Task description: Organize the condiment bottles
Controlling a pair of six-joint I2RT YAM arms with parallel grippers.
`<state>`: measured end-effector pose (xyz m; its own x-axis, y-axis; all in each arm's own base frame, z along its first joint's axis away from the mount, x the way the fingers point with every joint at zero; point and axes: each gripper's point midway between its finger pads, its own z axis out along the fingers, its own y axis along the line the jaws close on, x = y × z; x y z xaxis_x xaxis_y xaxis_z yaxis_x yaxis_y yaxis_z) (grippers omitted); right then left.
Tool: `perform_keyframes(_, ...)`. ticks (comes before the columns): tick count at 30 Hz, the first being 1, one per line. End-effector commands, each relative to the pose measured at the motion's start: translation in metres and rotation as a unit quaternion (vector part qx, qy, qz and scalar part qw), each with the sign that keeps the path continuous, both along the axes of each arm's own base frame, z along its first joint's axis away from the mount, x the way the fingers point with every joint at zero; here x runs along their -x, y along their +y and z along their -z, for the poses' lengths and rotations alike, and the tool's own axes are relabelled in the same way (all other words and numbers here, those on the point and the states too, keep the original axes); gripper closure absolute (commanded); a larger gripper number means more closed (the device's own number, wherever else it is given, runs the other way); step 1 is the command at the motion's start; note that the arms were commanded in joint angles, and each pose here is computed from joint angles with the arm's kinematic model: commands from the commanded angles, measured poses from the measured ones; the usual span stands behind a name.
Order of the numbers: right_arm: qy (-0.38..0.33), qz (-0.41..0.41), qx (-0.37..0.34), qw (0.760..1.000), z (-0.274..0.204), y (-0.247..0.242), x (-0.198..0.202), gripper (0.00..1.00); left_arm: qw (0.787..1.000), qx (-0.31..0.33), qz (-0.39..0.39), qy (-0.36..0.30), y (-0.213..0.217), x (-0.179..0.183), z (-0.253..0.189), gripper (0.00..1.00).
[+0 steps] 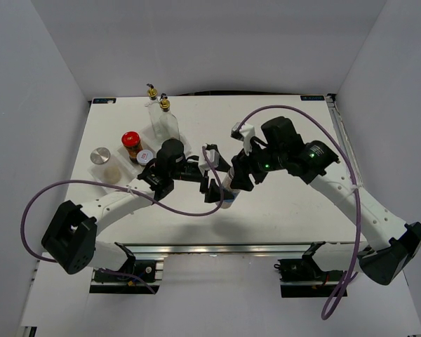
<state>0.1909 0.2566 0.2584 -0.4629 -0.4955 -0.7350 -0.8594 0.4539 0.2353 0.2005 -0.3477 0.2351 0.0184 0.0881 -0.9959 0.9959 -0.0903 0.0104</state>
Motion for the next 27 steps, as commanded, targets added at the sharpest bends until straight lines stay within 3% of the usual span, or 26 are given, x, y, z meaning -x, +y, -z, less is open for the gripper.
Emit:
perform_keyframes(1, -0.056, -0.021, -0.067, 0.996, -0.044, 0.018, -0.008, 1.0, 0.999, 0.042, -0.015, 0.0, -0.008, -0.005, -0.026, 0.02)
perform_keyframes(2, -0.057, -0.022, -0.07, 0.996, -0.046, 0.019, -0.007, 1.0, 0.999, 0.045, -0.021, 0.003, -0.009, -0.007, -0.028, 0.02)
perform_keyframes(5, -0.058, -0.035, -0.079, 0.995, -0.049, 0.022, -0.004, 1.0, 0.998, 0.05, -0.03, 0.012, -0.01, -0.01, -0.031, 0.18)
perform_keyframes(6, -0.059, -0.036, -0.08, 0.994, -0.049, 0.022, -0.004, 1.0, 0.998, 0.055, -0.033, 0.013, -0.011, -0.012, -0.033, 0.3)
perform_keyframes(7, -0.059, -0.033, -0.079, 0.995, -0.049, 0.022, -0.005, 1.0, 0.997, 0.056, -0.037, 0.027, -0.012, -0.013, -0.033, 0.52)
perform_keyframes(8, -0.065, -0.02, -0.073, 0.995, -0.05, 0.019, -0.009, 0.98, 0.997, 0.054, -0.051, 0.028, -0.013, -0.02, -0.036, 0.66)
perform_keyframes(9, -0.063, -0.01, -0.071, 0.995, -0.049, 0.018, -0.011, 0.7, 0.997, 0.047, -0.06, 0.029, -0.013, -0.023, -0.033, 0.75)
perform_keyframes(10, -0.066, 0.0, -0.068, 0.995, -0.05, 0.017, -0.014, 0.54, 0.997, 0.036, -0.067, 0.029, -0.012, -0.026, -0.027, 0.85)
perform_keyframes(11, -0.075, 0.011, -0.068, 0.995, -0.053, 0.014, -0.017, 0.14, 0.996, 0.035, -0.082, 0.029, -0.011, -0.03, -0.027, 0.87)
perform_keyframes(13, -0.095, 0.029, -0.088, 0.991, -0.067, 0.014, -0.021, 0.1, 0.994, 0.033, -0.098, 0.027, -0.008, -0.033, -0.027, 0.96)
perform_keyframes(22, -0.145, 0.1, -0.122, 0.977, -0.096, 0.0, -0.035, 0.11, 0.991, 0.041, -0.122, 0.037, -0.001, -0.032, -0.026, 0.98)
perform_keyframes(25, -0.168, 0.165, -0.11, 0.966, -0.097, -0.017, -0.051, 0.11, 0.989, 0.049, -0.137, 0.04, 0.001, -0.035, -0.03, 0.98)
perform_keyframes(26, -0.179, 0.185, -0.112, 0.96, -0.099, -0.021, -0.056, 0.11, 0.987, 0.05, -0.145, 0.041, 0.001, -0.038, -0.031, 0.88)
perform_keyframes(27, -0.188, 0.21, -0.109, 0.953, -0.1, -0.029, -0.061, 0.11, 0.984, 0.051, -0.165, 0.046, 0.003, -0.044, -0.032, 0.85)
